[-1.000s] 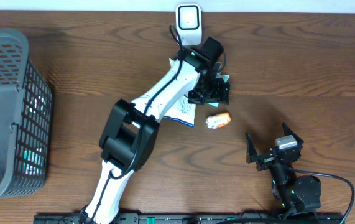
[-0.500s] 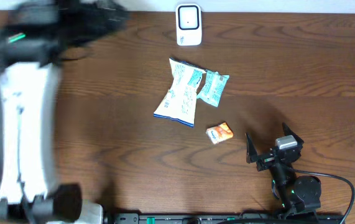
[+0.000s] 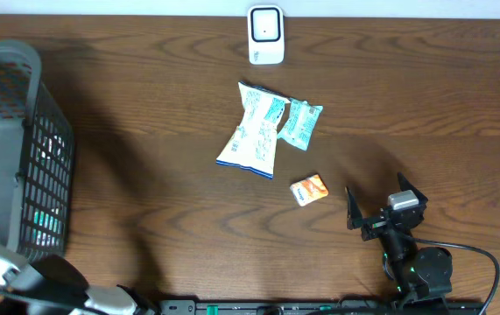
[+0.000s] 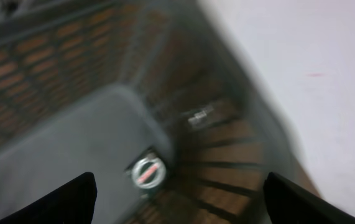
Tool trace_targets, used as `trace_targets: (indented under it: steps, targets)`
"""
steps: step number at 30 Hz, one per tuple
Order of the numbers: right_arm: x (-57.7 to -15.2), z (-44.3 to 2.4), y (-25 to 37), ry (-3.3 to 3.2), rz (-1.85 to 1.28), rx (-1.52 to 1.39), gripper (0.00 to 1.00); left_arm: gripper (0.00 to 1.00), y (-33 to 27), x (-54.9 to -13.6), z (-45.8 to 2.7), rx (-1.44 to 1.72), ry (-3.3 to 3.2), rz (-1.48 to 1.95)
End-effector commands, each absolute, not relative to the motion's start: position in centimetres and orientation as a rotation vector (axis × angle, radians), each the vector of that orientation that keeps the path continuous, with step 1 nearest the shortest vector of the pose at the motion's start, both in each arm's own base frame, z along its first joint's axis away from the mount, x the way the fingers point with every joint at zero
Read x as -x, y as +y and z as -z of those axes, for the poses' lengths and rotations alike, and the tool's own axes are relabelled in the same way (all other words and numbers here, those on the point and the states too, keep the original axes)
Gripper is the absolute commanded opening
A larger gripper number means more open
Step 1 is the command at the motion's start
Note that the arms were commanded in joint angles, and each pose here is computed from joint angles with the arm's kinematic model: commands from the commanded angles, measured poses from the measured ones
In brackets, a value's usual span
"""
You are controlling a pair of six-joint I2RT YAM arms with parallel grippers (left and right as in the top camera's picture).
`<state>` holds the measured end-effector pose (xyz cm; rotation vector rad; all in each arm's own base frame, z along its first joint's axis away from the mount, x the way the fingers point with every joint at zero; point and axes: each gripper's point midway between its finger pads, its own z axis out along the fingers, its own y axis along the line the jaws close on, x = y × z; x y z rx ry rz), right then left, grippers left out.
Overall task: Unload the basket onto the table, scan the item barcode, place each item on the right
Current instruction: 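Reach into the basket and grasp the Kleenex tissue pack, left gripper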
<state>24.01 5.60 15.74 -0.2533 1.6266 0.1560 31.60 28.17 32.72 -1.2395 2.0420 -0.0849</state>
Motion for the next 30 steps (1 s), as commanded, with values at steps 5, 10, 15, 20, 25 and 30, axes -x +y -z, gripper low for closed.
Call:
trace_targets:
  steps: [5,10,15,20,25,30]
  targets:
    - [-24.0,-15.7,5.7,1.627,-0.167,0.250,0.99,0.85,29.4,-30.4,-17.6,1.508,2.429,0.175]
    - [-24.0,-15.7,5.7,1.627,-0.167,0.250,0.99,0.85,29.0,-27.2,-11.8,1.770,2.597,0.114]
    - [-24.0,-15.7,5.7,1.627,-0.167,0.250,0.99,0.85,27.3,-25.1,-10.9,2.101,2.529,0.106]
    - [-24.0,-15.7,5.7,1.627,-0.167,0.250,0.99,0.86,25.5,-22.3,-11.0,2.329,2.519,0.026]
    - [-24.0,-15.7,5.7,1.627,-0.167,0.250,0.99,0.86,24.2,-20.4,-8.9,2.393,2.590,-0.016]
    - [-24.0,-15.7,5.7,1.627,-0.167,0.250,0.99,0.88,23.4,-19.8,-8.1,2.417,2.620,-0.007]
